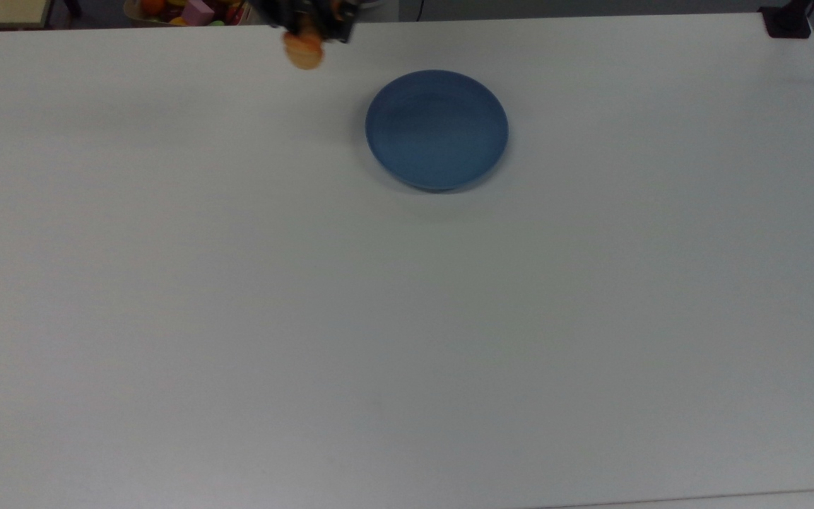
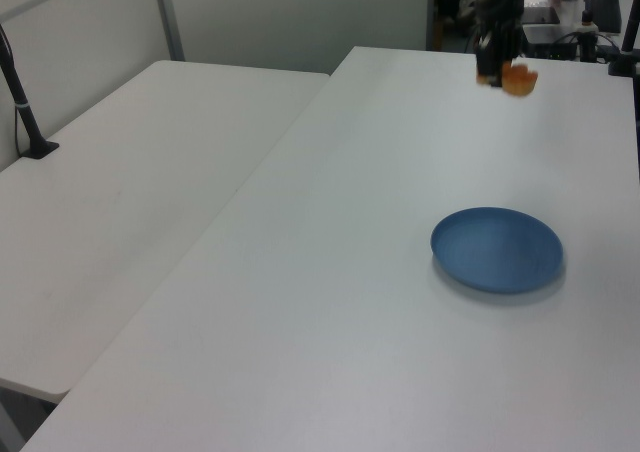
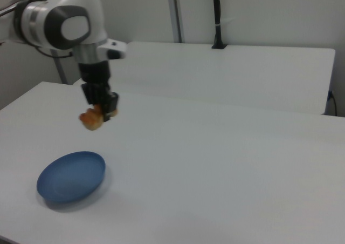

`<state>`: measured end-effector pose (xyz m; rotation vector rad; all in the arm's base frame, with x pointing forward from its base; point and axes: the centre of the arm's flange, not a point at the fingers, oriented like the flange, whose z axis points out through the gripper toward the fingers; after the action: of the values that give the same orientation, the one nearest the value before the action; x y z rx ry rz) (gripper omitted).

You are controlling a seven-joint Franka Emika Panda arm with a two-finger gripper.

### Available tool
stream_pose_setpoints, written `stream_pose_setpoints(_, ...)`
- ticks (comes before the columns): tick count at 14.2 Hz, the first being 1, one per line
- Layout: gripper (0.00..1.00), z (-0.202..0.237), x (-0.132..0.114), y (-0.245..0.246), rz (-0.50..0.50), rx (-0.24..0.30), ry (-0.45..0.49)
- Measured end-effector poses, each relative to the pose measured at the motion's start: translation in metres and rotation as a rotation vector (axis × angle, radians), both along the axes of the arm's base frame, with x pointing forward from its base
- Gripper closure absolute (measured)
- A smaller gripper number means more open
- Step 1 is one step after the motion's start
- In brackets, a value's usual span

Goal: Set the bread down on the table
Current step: 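Lift the bread roll off the plate and carry it away from the plate, then lower the bread roll onto the bare table surface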

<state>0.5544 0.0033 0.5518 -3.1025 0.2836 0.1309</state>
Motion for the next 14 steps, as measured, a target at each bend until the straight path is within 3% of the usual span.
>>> stream_pose_setpoints(7,0.84,-0.006,-0.007,-0.162,0.031,0.002,-0.051)
stream_pose_setpoints(10,0.84,-0.051,0.01,-0.208,0.0,-0.037,-0.072)
stream_pose_setpoints(14,0.84,-0.138,0.034,-0.24,0.002,-0.118,-0.011)
